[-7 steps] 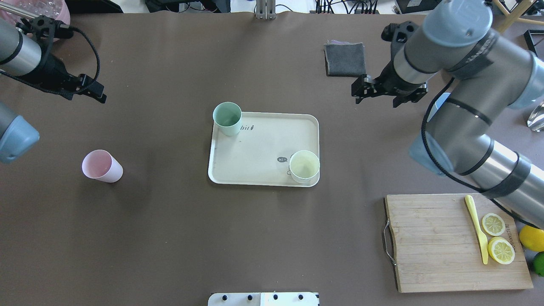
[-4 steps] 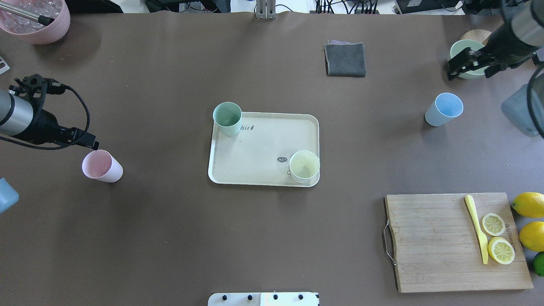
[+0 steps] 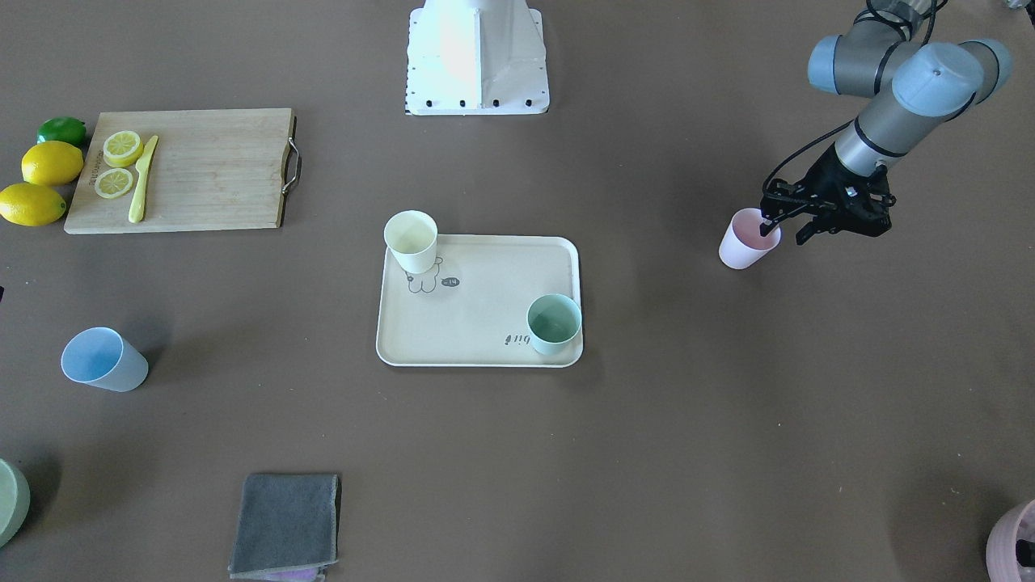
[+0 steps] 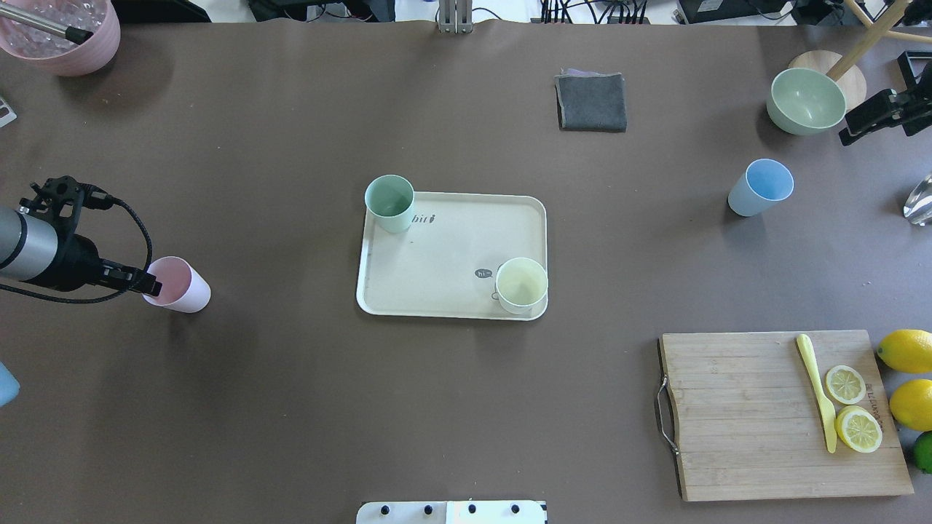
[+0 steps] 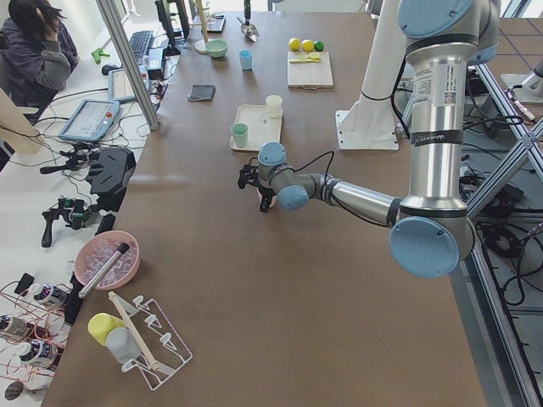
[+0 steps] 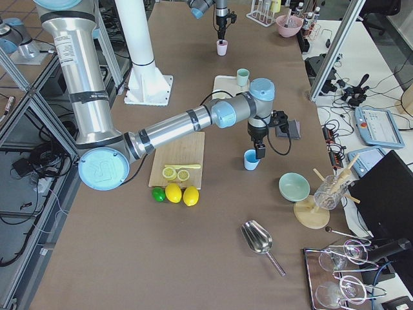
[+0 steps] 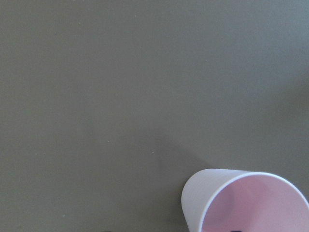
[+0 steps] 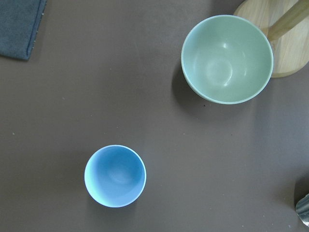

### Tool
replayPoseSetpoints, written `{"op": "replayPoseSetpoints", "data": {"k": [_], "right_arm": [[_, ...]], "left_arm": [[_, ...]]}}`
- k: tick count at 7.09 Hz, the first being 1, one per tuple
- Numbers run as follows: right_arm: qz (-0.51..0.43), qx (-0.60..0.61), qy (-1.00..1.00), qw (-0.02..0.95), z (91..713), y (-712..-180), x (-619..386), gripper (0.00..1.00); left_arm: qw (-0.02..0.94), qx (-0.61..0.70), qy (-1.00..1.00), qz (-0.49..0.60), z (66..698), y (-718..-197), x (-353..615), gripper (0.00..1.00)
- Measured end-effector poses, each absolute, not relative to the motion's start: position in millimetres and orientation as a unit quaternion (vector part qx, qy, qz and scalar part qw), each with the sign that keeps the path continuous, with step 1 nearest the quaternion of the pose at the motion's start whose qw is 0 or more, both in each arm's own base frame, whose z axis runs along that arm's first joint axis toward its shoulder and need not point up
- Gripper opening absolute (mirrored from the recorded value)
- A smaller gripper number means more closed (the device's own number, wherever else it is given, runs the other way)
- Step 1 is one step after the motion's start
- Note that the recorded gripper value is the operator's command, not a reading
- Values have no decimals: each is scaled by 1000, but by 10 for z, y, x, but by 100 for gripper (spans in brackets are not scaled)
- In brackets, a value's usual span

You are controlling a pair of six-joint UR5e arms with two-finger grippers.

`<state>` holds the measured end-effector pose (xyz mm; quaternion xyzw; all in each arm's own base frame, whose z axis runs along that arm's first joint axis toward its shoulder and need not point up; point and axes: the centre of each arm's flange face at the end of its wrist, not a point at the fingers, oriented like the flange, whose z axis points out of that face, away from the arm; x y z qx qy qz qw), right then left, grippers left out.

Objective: Place all cups on tray

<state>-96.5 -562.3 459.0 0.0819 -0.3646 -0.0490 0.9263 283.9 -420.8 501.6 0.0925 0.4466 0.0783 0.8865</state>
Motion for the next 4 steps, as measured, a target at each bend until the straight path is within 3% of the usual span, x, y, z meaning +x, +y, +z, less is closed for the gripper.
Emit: {"op": "replayPoseSetpoints", "data": {"k": [2,4], "right_arm": [[-57,72,-359,929,4831,-5615,-956,100],[-60,73,-359,929,5278,-5628,-960,100]], "left_arm": [[878,101,462,78,4686,-4311,2979,0],[875,81,475,50,3821,-4547,3414,0]]}}
